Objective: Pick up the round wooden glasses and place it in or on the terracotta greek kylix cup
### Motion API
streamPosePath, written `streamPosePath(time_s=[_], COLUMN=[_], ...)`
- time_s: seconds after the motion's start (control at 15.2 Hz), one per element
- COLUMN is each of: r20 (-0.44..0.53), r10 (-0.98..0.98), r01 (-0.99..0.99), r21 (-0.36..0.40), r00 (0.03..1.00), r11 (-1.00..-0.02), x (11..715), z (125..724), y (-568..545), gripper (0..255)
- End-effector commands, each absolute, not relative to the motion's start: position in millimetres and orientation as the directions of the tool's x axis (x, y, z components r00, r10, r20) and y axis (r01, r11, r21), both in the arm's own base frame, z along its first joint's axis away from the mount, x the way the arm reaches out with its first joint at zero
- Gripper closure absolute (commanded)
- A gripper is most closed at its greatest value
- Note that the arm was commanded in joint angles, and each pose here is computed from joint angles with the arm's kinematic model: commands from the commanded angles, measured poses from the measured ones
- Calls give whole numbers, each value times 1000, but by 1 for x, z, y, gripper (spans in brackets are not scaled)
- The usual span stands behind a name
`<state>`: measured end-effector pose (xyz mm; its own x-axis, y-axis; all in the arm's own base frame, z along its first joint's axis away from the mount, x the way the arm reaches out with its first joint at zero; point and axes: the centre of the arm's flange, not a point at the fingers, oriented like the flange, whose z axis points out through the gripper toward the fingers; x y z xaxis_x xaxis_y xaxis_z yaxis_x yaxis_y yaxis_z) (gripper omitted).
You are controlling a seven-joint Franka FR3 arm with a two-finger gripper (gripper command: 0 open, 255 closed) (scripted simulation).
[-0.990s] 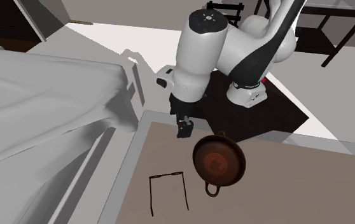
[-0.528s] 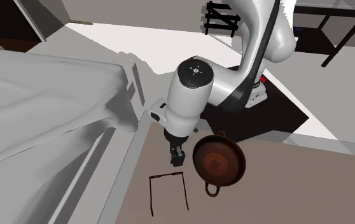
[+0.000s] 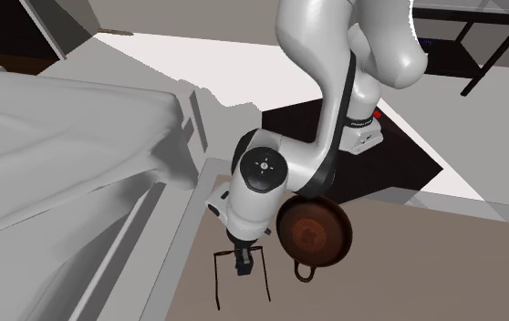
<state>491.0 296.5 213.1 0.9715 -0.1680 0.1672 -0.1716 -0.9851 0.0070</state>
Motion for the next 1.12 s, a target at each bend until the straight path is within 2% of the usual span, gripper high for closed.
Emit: streamPosePath(time_s=[0.0,0.33,0.86,0.92,1.06], r20=[168,168,168,168,168], r10=[-170,-170,-170,-170,-170], r01=[-174,-174,-174,-174,-174], r21=[6,6,6,6,6], r00=[971,971,971,971,971], r11=[-985,-985,-985,-985,-985], x=[494,498,498,498,498], z=[201,177,177,177,177], y=[298,297,297,297,297], gripper=[0,0,0,255,255])
